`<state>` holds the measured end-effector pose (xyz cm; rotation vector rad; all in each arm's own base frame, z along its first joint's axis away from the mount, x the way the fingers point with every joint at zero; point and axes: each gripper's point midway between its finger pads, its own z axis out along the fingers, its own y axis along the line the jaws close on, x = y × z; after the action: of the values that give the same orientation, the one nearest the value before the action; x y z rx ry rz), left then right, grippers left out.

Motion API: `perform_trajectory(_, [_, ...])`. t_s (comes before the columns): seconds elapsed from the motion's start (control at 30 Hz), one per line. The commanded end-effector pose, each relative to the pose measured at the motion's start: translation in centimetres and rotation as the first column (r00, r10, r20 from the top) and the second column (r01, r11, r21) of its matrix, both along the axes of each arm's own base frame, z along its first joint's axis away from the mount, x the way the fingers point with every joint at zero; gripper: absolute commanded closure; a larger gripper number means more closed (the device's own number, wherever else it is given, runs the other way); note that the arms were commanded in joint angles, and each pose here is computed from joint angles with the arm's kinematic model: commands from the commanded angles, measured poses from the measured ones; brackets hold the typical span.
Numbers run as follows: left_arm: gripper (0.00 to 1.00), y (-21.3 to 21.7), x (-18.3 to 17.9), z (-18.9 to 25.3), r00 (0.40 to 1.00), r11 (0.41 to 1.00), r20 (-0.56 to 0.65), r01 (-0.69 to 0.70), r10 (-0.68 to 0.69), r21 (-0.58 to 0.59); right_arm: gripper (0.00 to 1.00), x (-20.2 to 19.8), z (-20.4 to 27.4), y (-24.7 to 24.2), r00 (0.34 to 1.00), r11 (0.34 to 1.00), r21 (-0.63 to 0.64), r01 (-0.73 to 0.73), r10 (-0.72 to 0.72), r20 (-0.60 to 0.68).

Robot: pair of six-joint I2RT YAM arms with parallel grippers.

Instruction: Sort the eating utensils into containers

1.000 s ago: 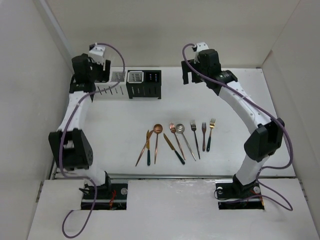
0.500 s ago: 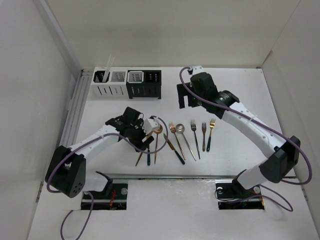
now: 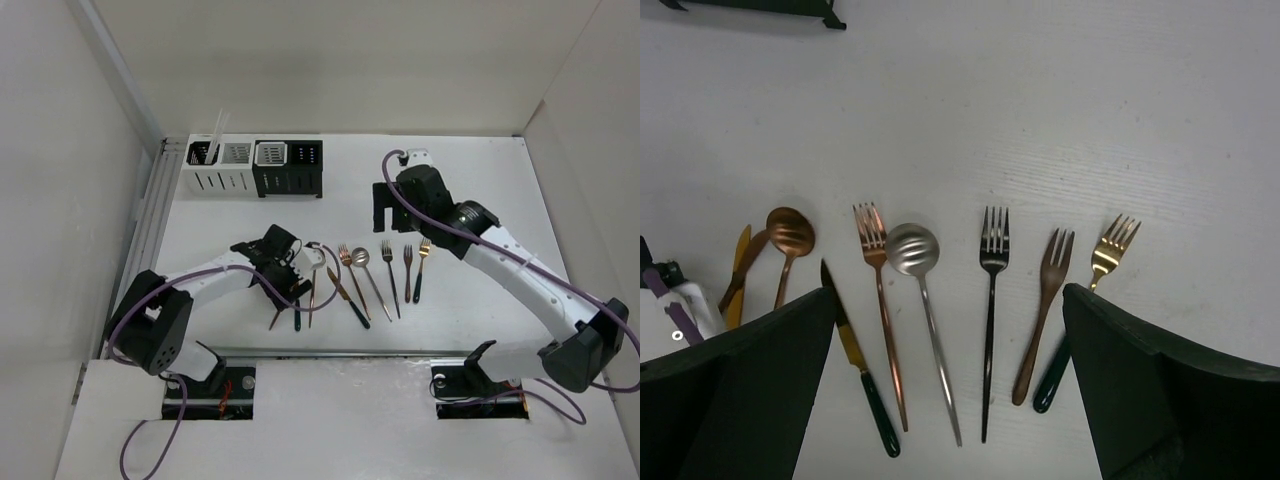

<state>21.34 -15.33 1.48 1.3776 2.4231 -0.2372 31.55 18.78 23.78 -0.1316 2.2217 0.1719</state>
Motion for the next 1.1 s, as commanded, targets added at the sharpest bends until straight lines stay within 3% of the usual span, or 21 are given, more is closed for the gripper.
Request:
perform_trajectory(0.0, [0.31, 1.2, 0.4, -1.5, 0.997, 0.995, 0.007, -0.077, 0.077, 0.070, 0.00, -0.9, 1.8, -1.1, 0.997, 0.998, 0.048, 0.046, -0.049, 0.053])
perform_trajectory(0.17, [0.34, 1.3, 0.6, -2.7, 0.996, 0.986, 0.033, -0.085, 0.081, 0.144, 0.00, -1.7, 2.2, -2.5, 0.993, 0.996, 0.047, 0.082, -0.085, 0.076])
perform_trajectory(0.33, [0.74, 2.1, 0.5, -3.4, 0.993, 0.975, 0.026, -0.115, 0.112, 0.191, 0.00, -2.3, 3.4, -3.2, 0.989, 0.992, 0.079, 0.094, -0.102, 0.108])
perform_trajectory(0.5, [1.00, 3.1, 0.6, -3.7, 0.988, 0.966, 0.004, -0.153, 0.155, 0.209, 0.00, -2.3, 3.7, -3.6, 0.985, 0.991, 0.078, 0.110, -0.119, 0.122])
perform_trajectory(0.67, [1.00, 3.5, 1.1, -3.3, 0.983, 0.962, -0.003, -0.181, 0.185, 0.204, 0.00, -2.2, 4.1, -3.7, 0.983, 0.990, 0.080, 0.118, -0.128, 0.133])
perform_trajectory(0.77, [1.00, 2.4, 2.7, -0.9, 0.976, 0.970, -0.012, -0.214, 0.216, 0.118, 0.00, -1.9, 4.4, -3.5, 0.982, 0.991, 0.079, 0.112, -0.122, 0.142])
perform_trajectory(0.97, [1.00, 0.9, 9.8, 9.3, 0.938, 0.950, 0.178, -0.273, 0.297, -0.149, 0.00, -0.7, 4.8, -2.9, 0.979, 0.993, 0.064, 0.103, -0.112, 0.168])
perform_trajectory(1.07, [1.00, 0.8, 11.9, 13.5, 0.912, 0.939, 0.262, -0.262, 0.316, -0.221, 0.00, 0.0, 5.4, -2.2, 0.978, 0.994, 0.068, 0.086, -0.097, 0.186])
